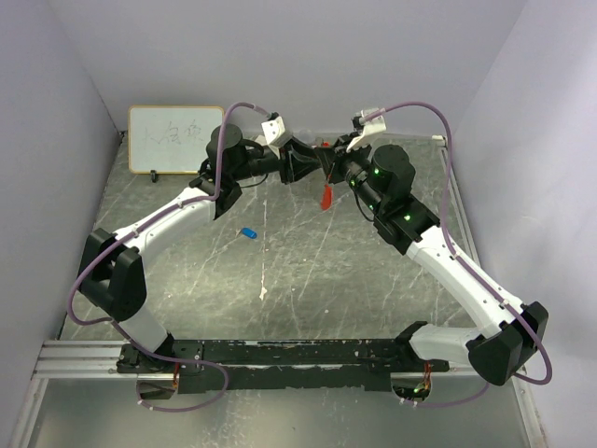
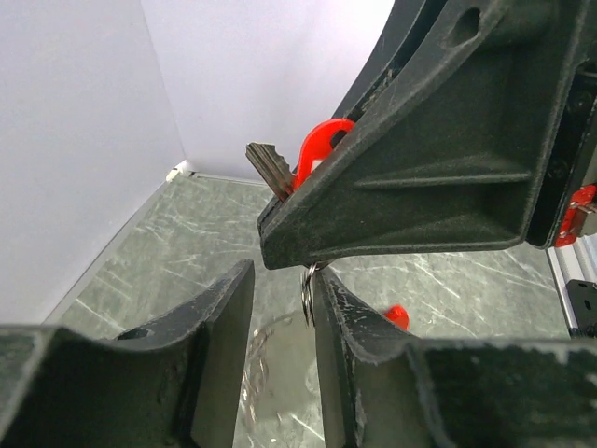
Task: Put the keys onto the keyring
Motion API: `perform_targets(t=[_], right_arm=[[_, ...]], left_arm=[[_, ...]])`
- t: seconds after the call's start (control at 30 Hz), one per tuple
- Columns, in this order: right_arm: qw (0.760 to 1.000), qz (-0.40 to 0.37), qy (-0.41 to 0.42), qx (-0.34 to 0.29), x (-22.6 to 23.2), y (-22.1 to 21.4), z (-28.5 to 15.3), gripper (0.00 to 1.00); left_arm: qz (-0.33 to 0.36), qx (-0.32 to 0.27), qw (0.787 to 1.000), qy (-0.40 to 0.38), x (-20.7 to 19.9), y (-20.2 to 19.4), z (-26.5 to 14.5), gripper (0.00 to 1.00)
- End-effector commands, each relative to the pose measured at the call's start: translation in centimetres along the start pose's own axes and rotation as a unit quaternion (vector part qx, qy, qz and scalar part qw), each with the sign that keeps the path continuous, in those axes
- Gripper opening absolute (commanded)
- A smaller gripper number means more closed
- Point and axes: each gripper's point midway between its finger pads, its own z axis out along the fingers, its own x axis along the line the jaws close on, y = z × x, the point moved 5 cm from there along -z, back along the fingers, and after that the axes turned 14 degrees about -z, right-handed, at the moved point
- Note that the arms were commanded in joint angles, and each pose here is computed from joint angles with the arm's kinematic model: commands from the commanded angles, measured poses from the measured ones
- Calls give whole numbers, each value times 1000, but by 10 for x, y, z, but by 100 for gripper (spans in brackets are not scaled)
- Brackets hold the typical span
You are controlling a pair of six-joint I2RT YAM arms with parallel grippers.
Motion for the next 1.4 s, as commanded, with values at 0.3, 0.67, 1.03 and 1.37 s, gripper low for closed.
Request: perform_targets(t=[0.3,0.67,1.03,1.37], right_arm=[[999,0,-11,-44,-4,28,-3,0],[999,0,-17,-46,-5,29,-4,0],[999,0,-19,-48,-6,31,-5,0],[998,7,-37,-50,-10,32,-8,0]], left_arm=[[6,2,1000,-20,-7,1,3,51],[0,5,1000,-23,-10,-4,-1,51],[-2,7,1000,-23,-11,-6,-2,43],[-3,10,1000,-25,-11,-6,-2,7]])
